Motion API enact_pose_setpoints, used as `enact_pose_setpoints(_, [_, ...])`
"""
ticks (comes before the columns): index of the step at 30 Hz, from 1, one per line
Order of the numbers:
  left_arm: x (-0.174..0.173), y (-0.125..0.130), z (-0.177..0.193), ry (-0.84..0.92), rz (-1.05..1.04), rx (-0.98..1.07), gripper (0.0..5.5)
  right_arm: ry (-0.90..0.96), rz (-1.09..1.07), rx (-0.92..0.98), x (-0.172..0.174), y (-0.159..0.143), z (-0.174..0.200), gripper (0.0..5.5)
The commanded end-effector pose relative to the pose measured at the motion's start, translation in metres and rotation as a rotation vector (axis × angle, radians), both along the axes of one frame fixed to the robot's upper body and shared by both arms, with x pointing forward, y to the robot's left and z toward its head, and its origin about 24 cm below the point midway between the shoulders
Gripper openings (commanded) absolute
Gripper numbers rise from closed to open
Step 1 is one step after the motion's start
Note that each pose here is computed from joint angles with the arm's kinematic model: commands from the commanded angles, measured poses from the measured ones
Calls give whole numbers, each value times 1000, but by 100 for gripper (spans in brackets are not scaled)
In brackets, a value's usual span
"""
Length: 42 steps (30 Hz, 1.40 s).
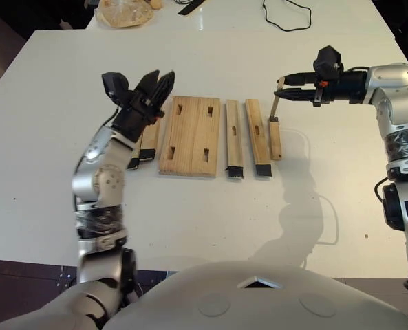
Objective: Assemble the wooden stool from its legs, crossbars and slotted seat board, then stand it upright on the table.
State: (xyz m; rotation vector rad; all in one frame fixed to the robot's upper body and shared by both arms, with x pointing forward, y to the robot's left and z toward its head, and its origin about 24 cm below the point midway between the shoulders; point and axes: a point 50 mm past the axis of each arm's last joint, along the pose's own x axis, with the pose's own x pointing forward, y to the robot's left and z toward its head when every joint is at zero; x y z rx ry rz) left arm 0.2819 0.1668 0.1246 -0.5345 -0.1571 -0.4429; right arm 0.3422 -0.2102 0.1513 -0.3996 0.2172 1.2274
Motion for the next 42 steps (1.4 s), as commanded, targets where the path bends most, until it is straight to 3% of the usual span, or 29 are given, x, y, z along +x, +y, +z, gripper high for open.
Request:
enact_pose_setpoints(1, [3, -30, 10, 4, 55, -183, 256, -27, 95, 3, 4, 7, 6, 129])
enact_pose_setpoints(18, [10, -66, -4, 69, 8, -205, 256, -35, 238, 19, 4, 24, -11, 129])
enact_pose_setpoints(33, [9, -49, -8, 72, 74, -200, 256, 83, 205, 58, -1, 12, -24, 129])
enact_pose_setpoints(42, [11, -28, -5, 65, 142, -174, 256, 247, 117, -11, -11, 3, -67, 129])
